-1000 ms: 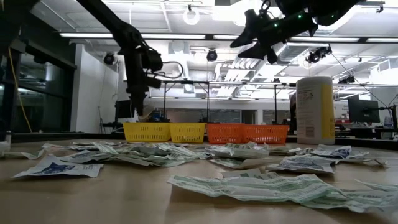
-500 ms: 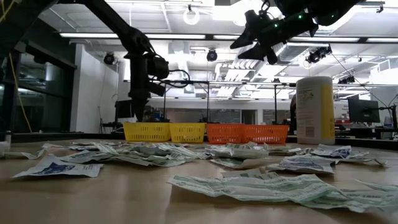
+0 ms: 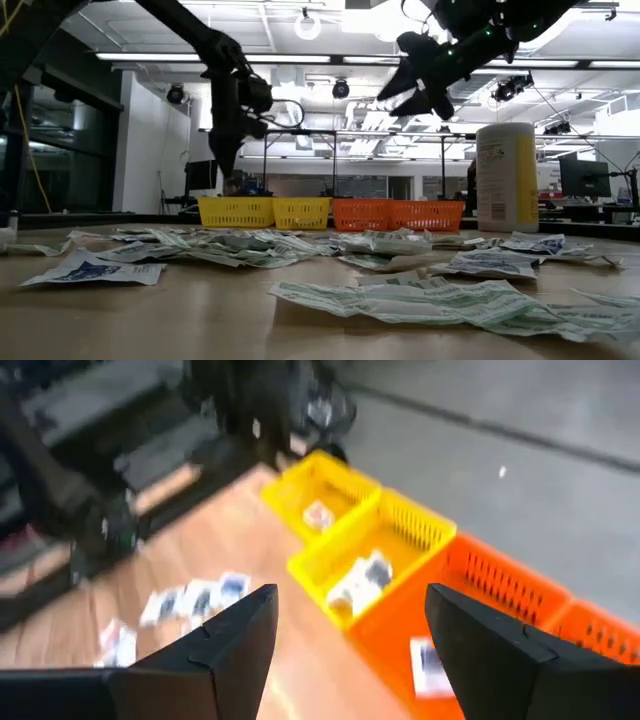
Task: Pick & Place First Aid Supplies
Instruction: Put the gray packet into the right yellow bin
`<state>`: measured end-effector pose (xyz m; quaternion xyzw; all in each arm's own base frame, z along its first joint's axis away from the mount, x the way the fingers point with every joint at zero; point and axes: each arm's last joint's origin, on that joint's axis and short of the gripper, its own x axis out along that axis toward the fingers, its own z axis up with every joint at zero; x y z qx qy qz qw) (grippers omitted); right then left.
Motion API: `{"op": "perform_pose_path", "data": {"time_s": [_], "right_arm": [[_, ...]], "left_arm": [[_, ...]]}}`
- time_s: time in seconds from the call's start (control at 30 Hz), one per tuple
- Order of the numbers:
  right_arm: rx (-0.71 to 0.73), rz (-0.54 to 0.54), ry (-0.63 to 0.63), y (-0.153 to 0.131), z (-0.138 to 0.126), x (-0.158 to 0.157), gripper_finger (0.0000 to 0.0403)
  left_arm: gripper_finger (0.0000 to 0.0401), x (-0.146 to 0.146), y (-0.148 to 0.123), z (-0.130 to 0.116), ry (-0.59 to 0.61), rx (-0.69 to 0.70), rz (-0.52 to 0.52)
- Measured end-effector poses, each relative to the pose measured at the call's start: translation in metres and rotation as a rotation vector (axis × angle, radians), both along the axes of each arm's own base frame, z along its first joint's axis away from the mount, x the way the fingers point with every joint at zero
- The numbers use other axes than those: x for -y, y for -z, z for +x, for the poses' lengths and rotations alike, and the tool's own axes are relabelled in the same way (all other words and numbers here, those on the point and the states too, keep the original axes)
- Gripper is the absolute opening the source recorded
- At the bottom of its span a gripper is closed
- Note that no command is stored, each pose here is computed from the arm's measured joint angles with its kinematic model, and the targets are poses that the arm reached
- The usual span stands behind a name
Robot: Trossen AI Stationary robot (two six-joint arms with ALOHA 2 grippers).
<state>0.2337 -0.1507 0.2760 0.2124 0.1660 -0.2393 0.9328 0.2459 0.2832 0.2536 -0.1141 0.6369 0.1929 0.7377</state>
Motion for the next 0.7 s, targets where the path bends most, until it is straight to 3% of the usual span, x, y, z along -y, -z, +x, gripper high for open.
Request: {"op": "perform_pose_path", "data": {"time_s": [0.17,0.3,0.53,0.7], "right_arm": [[-0.143,0.066,-0.103,0.014,-0.006,-0.007,0.0247],[-0.287,0.181,-0.125,0.028,-0.015,-0.013,0.0247],[-0.486,0.437,-0.047,0.044,-0.032,-0.026,0.0247],[-0.593,0.528,-0.035,0.050,-0.037,-0.040,0.0247]], "left_arm": [[0.0113,0.003,-0.019,0.002,-0.051,0.111,-0.083],[0.0113,0.016,-0.039,-0.006,-0.096,0.212,-0.111],[0.0113,0.060,-0.074,-0.026,-0.155,0.372,-0.010],[0.0113,0.108,-0.073,-0.033,-0.155,0.479,0.059]]}}
